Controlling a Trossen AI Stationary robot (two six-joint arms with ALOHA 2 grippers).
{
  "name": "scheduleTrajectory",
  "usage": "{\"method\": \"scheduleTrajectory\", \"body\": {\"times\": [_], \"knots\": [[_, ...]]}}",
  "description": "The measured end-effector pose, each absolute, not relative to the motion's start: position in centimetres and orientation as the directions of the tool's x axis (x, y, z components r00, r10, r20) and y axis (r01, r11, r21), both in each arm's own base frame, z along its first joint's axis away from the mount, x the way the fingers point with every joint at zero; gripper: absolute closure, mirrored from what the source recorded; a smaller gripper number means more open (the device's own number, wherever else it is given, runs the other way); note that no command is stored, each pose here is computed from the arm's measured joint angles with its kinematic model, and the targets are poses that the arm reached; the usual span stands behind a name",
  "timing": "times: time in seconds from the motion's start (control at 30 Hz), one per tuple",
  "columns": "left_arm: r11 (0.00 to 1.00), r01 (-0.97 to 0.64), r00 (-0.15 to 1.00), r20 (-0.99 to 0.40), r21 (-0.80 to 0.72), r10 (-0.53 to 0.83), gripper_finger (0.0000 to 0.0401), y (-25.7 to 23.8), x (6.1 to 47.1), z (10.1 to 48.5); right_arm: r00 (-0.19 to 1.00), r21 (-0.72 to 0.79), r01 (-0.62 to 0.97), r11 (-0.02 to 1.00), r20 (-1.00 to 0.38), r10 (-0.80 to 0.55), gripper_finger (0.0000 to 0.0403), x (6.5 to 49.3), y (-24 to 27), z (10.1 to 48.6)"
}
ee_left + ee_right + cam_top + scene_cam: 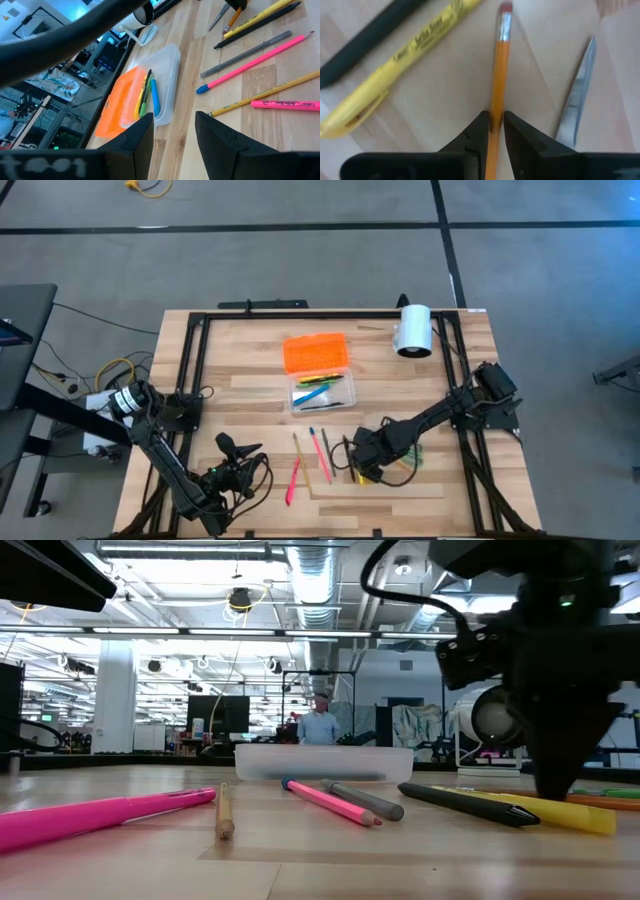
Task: Pick & place school supplies into a supply box
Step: Put the orange pencil into the supply box
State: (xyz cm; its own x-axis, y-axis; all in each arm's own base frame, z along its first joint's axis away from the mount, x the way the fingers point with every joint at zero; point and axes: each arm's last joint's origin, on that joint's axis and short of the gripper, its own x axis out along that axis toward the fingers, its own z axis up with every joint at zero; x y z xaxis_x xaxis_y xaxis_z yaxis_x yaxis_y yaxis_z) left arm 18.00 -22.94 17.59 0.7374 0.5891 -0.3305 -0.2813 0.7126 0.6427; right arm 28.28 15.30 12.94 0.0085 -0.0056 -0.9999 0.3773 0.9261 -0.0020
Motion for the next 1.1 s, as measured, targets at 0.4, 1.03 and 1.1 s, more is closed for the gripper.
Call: {"method": "scheduleTrajectory", "body": {"times": [0.4,1.03,1.1], "knots": [[0.714,-0.283,0.738,-0.33,0.64,0.588,0.0264,-23.0,18.0,17.6,0.005,-0.023,0.389,0.921,-1.0,-0.027,0.0352,27.9,15.8,12.8],[0.713,-0.286,0.738,-0.327,0.64,0.59,0.0264,-22.9,18.1,17.6,0.086,-0.084,0.348,0.934,-0.989,-0.121,0.0399,26.9,17.9,12.3],[0.712,-0.289,0.736,-0.327,0.64,0.593,0.0264,-22.8,18.2,17.6,0.104,-0.094,0.36,0.928,-0.985,-0.14,0.0397,26.7,18.3,12.3]]}}
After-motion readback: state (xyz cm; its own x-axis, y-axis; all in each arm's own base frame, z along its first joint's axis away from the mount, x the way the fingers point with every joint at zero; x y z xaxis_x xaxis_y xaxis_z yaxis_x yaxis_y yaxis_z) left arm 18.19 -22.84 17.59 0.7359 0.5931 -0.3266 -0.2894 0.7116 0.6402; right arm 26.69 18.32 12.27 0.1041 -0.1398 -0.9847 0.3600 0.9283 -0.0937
